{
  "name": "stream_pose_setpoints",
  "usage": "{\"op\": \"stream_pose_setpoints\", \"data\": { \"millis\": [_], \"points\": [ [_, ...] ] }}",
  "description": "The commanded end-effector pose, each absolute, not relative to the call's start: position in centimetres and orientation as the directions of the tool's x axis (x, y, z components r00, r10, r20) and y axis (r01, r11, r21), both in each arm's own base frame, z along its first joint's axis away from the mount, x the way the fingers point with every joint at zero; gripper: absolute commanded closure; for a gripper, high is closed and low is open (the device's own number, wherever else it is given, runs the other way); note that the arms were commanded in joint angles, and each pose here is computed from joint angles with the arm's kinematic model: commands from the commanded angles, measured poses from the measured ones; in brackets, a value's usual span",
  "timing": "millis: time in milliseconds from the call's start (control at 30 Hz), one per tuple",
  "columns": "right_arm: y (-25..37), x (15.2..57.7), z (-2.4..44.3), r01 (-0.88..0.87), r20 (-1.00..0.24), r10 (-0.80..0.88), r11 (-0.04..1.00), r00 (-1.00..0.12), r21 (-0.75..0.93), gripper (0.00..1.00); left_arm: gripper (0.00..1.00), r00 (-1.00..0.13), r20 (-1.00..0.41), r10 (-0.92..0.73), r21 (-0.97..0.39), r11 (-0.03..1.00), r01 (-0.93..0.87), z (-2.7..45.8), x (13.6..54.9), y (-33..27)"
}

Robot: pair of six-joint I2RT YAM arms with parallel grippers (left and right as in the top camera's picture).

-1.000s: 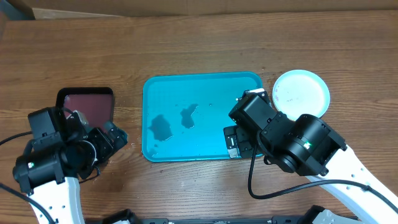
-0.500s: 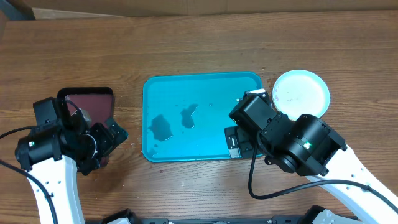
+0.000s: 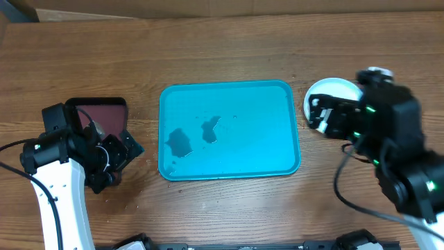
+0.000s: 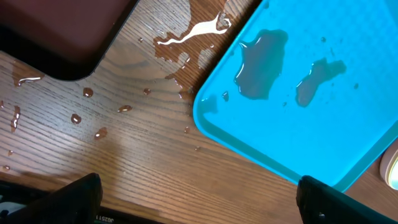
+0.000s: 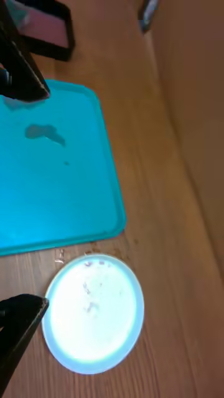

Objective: Clean dirty plates on tray and stack at the side

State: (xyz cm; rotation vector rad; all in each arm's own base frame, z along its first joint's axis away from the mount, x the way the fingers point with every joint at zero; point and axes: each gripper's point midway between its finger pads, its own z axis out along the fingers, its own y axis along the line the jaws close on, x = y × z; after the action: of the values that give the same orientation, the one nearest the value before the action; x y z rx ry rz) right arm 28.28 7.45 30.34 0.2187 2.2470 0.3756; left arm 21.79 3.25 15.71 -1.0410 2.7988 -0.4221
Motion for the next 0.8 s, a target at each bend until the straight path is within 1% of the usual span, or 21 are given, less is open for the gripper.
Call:
{"op": "stream_pose_setpoints", "data": {
  "millis": [0,167,267,467,767],
  "points": [
    [6.5,26.9,28.3,-0.072,-0.766,0.287,0.915,-0.575,0.397,0.00,0.00,-0.755,-0.003,-0.656,-0.301,0.721,-0.624,15.4,21.8,3.0],
    [4.9,25.2,26.0,-0.092,-0.838,0.348,0.903,-0.420,0.421,0.00,0.00,-0.755,-0.002,-0.656,-0.301,0.721,-0.625,15.4,21.9,3.0],
    [4.6,24.4,24.9,-0.126,-0.876,0.356,0.902,-0.326,0.414,0.00,0.00,-0.755,-0.002,-0.656,-0.301,0.721,-0.625,15.4,21.9,3.0],
    [4.4,24.1,24.1,-0.209,-0.924,0.366,0.900,-0.109,0.381,0.00,0.00,-0.755,-0.002,-0.656,-0.301,0.721,-0.625,15.4,21.9,3.0],
    [4.3,23.8,22.9,-0.269,-0.929,0.364,0.903,0.061,0.336,0.00,0.00,-0.755,-0.002,-0.656,-0.301,0.721,-0.625,15.4,21.9,3.0]
  ]
}}
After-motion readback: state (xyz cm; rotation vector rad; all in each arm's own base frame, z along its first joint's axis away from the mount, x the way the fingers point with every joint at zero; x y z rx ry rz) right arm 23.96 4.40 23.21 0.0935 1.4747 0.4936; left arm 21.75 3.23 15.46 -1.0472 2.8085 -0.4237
